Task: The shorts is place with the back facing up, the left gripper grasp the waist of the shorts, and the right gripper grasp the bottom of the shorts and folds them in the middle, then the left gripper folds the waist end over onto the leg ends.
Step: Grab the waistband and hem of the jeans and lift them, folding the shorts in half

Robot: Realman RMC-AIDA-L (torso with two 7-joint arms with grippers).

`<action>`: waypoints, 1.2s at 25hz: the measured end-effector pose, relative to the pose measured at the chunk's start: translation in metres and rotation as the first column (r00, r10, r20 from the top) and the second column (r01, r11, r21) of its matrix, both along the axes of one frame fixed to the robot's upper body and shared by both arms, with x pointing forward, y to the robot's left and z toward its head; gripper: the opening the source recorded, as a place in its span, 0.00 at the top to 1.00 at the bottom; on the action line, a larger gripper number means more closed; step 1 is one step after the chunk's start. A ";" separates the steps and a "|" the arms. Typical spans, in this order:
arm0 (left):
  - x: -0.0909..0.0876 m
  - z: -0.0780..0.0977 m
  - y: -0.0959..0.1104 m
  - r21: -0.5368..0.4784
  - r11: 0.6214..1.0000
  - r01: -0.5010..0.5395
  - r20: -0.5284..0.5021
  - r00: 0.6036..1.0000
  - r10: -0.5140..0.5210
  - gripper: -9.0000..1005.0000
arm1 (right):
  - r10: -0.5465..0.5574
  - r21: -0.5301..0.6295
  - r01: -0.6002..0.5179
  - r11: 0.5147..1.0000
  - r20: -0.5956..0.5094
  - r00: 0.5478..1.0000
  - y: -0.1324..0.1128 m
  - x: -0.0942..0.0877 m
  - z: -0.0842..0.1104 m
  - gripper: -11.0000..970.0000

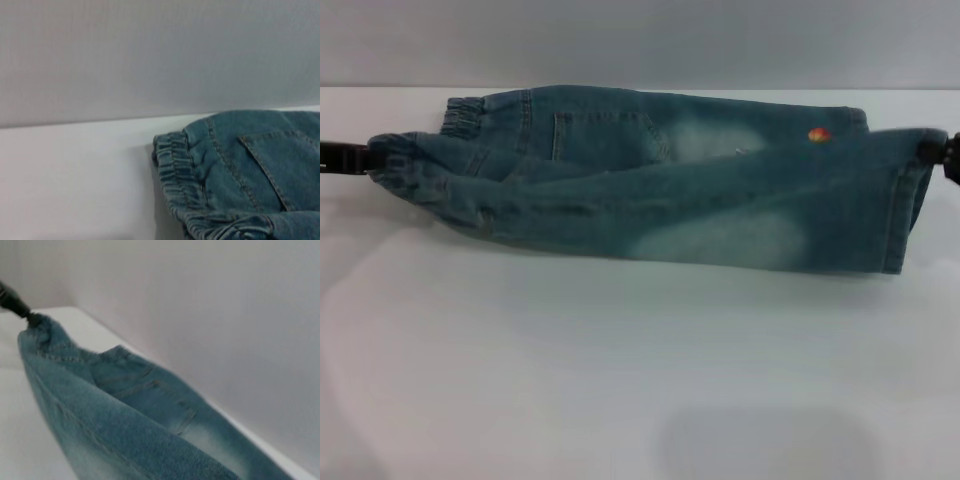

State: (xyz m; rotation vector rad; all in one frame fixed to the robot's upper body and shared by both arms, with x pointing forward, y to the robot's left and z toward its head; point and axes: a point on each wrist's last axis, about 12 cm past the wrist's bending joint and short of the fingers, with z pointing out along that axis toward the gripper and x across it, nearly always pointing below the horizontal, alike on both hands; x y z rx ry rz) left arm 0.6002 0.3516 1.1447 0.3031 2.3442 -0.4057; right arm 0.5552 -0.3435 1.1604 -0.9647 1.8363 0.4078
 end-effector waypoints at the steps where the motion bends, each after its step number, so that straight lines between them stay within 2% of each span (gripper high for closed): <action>1: 0.001 0.000 -0.002 0.005 1.000 -0.003 0.014 1.000 0.003 0.95 | -0.011 0.009 0.011 1.000 0.014 1.000 -0.001 0.001 0.000 0.98; 9: 0.009 0.005 -0.011 -0.003 1.000 0.006 0.087 0.996 -0.006 0.94 | -0.085 0.048 0.081 0.996 0.076 0.993 -0.005 0.010 -0.005 0.97; 16: 0.023 0.007 -0.029 0.000 1.000 0.017 0.171 0.985 -0.016 0.93 | -0.131 0.071 0.124 0.990 0.110 0.985 -0.005 0.019 -0.008 0.97; 21: 0.033 0.005 -0.042 0.030 0.999 0.019 0.200 0.979 -0.024 0.92 | -0.199 0.101 0.186 0.977 0.136 0.971 -0.007 0.027 -0.010 0.96; 30: 0.047 0.000 -0.053 0.042 0.999 -0.015 0.223 0.975 0.005 0.91 | -0.305 0.128 0.289 0.949 0.131 0.943 -0.009 0.042 -0.021 0.96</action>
